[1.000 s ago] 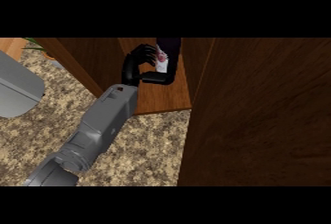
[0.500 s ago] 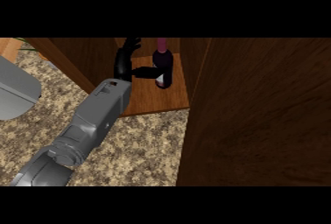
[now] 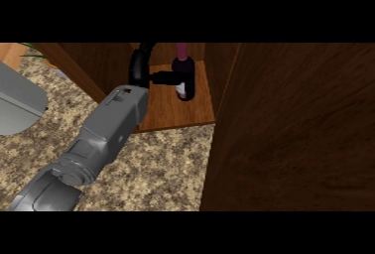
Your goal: Pick up the wine, place it into the cabinet and close the cabinet
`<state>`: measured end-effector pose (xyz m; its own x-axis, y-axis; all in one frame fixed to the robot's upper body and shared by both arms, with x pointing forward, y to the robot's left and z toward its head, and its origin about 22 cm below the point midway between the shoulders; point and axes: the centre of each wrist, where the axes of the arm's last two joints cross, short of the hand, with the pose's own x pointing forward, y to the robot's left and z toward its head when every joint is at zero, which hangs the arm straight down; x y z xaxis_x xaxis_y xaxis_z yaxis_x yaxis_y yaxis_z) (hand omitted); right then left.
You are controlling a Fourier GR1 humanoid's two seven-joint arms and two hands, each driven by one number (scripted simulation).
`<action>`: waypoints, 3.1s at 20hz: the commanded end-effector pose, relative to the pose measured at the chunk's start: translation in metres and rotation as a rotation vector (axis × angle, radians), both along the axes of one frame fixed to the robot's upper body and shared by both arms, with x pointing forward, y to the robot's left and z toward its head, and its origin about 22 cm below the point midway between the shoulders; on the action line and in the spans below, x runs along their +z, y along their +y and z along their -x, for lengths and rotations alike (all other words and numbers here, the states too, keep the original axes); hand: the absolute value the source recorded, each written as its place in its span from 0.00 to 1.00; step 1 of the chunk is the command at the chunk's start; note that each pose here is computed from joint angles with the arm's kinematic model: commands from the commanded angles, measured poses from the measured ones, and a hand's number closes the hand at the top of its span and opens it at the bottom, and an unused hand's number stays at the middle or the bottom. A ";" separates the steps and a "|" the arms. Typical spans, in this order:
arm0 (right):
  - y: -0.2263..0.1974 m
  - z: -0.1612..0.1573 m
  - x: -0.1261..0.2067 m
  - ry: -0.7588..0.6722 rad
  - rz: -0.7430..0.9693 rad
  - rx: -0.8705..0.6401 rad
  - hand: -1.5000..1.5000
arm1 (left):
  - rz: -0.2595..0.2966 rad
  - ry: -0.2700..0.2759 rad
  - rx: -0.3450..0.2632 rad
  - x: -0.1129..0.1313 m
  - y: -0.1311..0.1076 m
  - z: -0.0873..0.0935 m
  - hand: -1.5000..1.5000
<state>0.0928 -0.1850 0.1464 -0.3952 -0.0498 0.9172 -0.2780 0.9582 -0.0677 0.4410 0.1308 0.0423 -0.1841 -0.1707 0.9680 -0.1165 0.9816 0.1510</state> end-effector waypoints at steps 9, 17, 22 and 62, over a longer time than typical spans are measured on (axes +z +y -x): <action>-0.011 0.023 0.038 0.001 -0.063 0.023 0.00 | 0.242 -0.082 -0.234 0.010 -0.038 0.003 1.00; -0.014 0.027 0.040 0.036 -0.062 -0.027 0.00 | 0.277 -0.069 -0.318 0.031 -0.045 -0.004 0.00; -0.019 0.028 0.037 0.027 -0.060 -0.018 0.00 | 0.304 -0.065 -0.314 0.028 -0.048 -0.001 0.00; -0.022 0.033 0.042 0.036 0.057 -0.002 0.00 | 0.580 0.010 -0.446 -0.058 0.017 0.193 0.00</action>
